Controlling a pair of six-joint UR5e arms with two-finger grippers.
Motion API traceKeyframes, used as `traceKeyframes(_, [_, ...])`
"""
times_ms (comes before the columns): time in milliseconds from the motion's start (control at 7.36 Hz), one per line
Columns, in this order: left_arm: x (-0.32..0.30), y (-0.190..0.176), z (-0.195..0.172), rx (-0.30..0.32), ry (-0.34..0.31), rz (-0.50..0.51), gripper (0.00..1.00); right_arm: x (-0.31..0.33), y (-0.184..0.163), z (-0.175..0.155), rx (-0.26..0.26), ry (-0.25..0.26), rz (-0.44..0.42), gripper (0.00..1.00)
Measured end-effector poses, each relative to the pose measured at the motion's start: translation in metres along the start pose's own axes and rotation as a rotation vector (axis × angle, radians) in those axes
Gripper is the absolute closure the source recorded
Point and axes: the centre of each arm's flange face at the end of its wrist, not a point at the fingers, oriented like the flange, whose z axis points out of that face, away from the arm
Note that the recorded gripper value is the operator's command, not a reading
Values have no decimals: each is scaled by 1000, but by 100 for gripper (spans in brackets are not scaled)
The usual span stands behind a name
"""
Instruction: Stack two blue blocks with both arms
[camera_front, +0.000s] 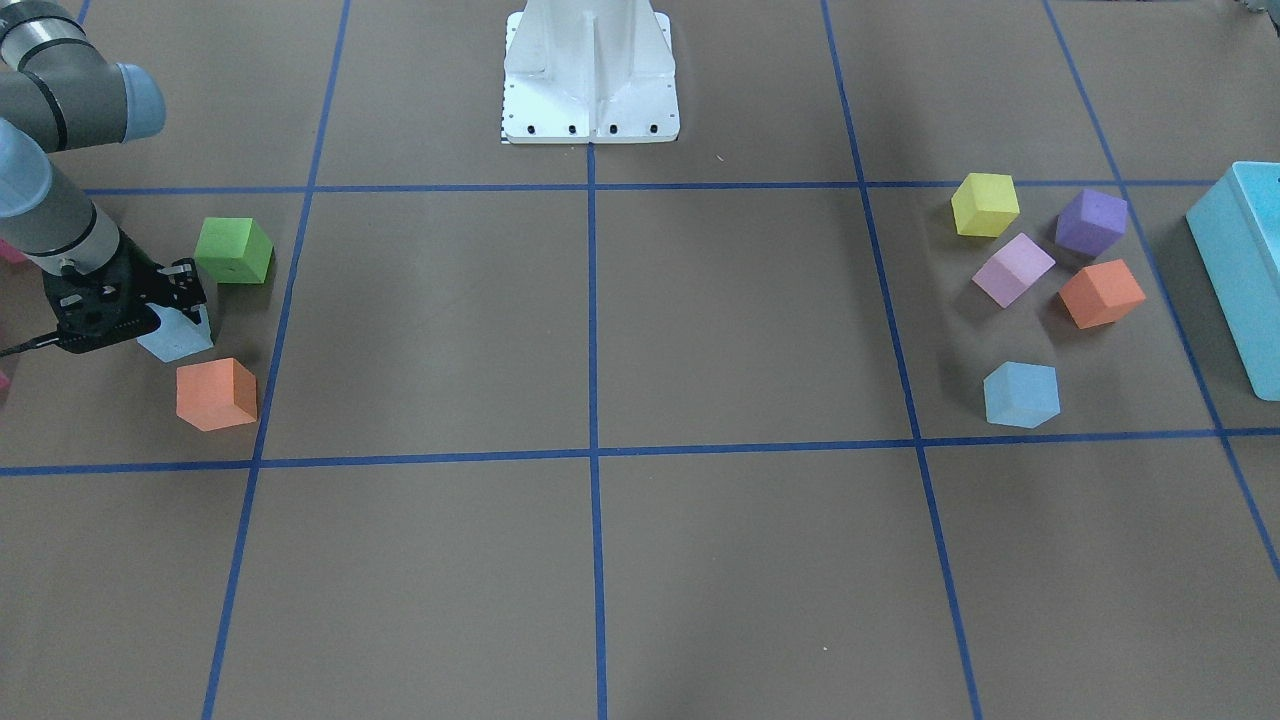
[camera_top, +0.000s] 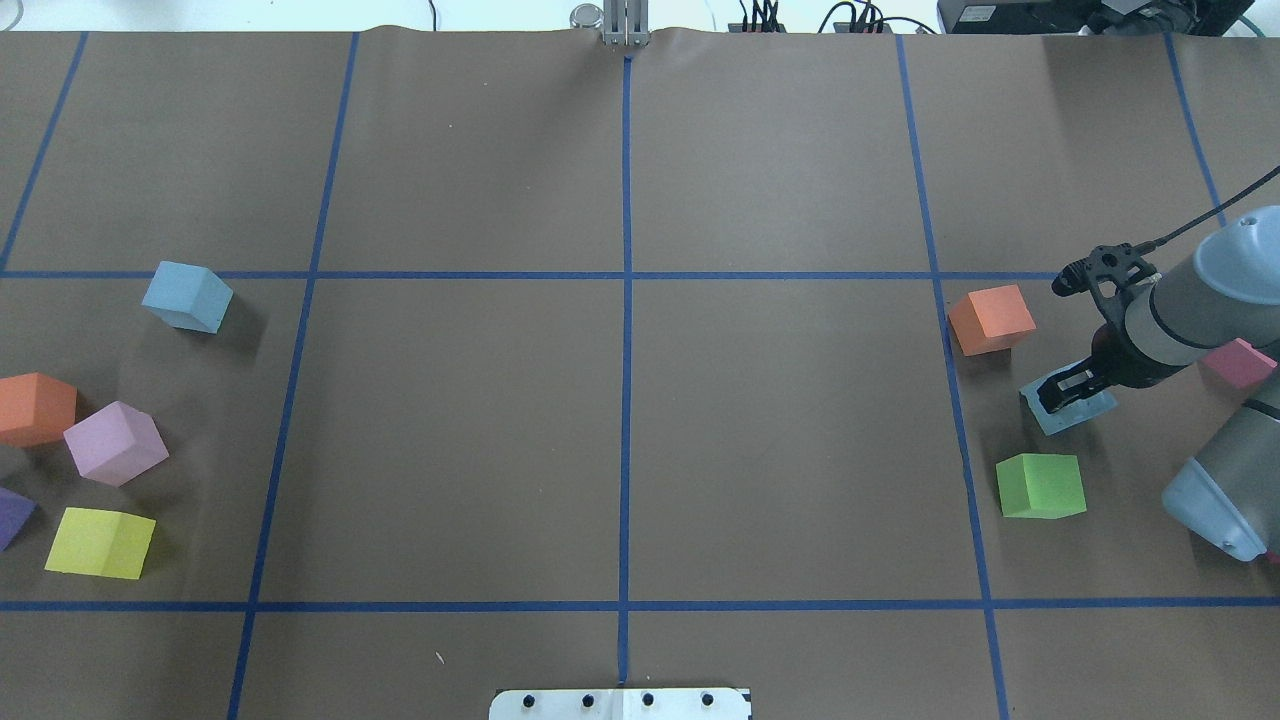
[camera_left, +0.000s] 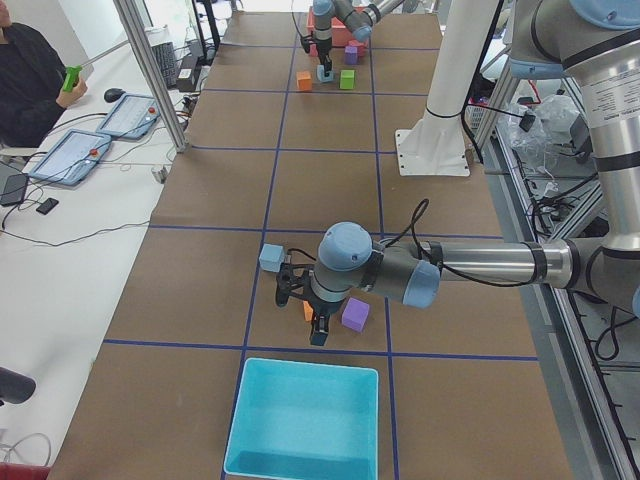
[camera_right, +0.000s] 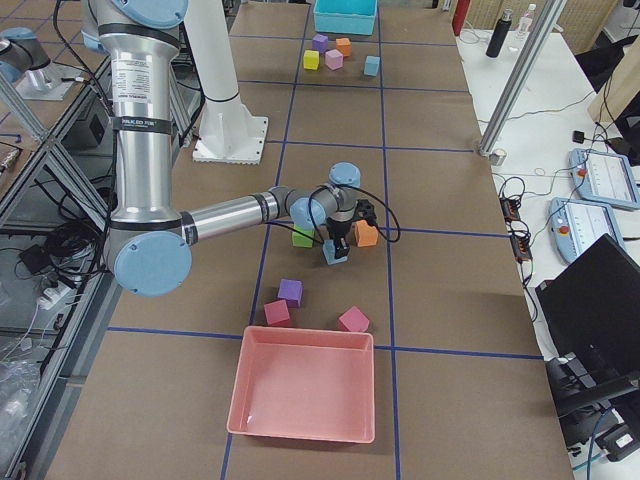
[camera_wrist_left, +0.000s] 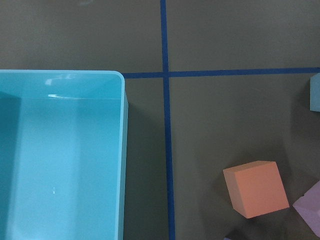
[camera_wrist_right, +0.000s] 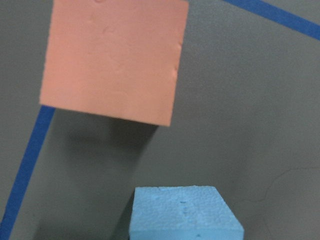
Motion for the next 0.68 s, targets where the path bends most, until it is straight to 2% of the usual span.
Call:
traceKeyframes(408, [32, -35, -2, 18, 32, -60, 2, -26, -23, -35, 14, -73, 5, 58])
traceKeyframes(680, [92, -77, 19, -7, 63, -69, 2, -65, -75, -79, 7, -89, 44, 57])
